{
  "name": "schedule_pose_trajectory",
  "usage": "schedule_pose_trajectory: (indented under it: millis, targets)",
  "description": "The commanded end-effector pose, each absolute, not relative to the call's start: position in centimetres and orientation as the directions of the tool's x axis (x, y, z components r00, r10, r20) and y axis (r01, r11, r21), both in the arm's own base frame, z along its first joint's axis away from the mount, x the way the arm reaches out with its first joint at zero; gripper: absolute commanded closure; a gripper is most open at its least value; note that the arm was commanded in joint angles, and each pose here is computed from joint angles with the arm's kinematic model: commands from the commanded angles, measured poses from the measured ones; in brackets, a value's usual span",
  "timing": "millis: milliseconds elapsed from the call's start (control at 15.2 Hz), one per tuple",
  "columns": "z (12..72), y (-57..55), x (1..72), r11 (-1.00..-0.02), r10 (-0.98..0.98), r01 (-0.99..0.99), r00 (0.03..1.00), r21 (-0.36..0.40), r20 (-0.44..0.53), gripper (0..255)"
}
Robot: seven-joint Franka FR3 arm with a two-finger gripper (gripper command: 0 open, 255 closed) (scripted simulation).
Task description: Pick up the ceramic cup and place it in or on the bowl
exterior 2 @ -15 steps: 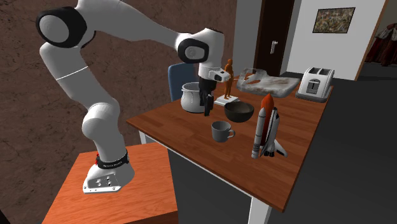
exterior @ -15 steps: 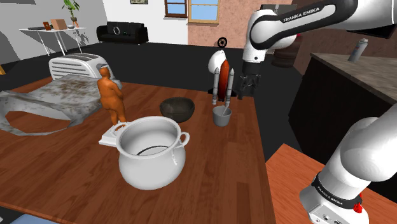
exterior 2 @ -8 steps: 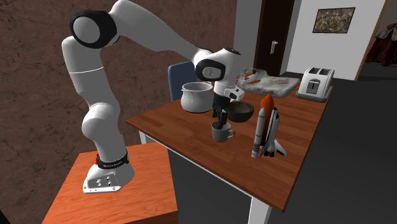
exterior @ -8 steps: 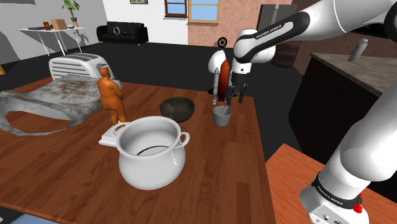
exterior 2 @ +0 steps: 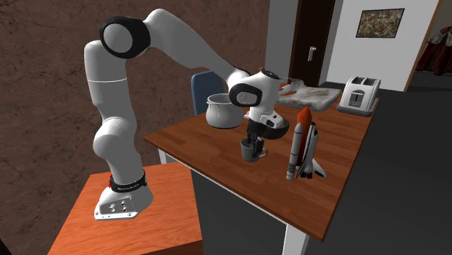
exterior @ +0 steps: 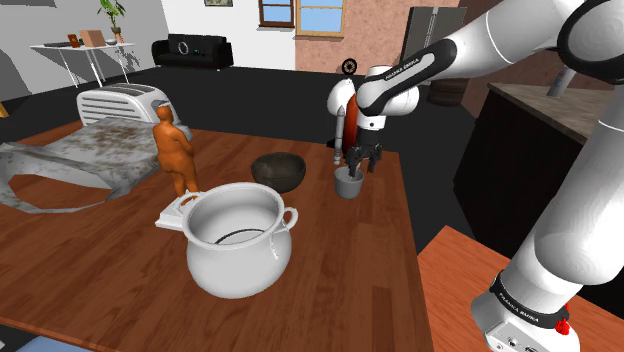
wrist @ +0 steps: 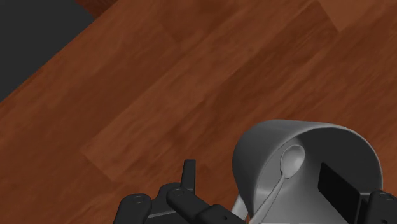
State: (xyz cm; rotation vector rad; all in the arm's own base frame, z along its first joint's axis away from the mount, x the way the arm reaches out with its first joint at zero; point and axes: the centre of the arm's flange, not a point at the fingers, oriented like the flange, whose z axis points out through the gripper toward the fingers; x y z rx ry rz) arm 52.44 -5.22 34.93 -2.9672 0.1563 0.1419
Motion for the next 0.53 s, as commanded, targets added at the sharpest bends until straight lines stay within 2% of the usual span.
schedule_pose_trajectory:
  millis: [0, 462]
  targets:
    - [33.97, -5.06, 52.46, -0.981, -0.096, -0.112, 0.99, -0.161, -0.103, 0]
    - [33.67, -5.01, 52.43, -0.981, -0.096, -0.112, 0.99, -0.161, -0.103, 0]
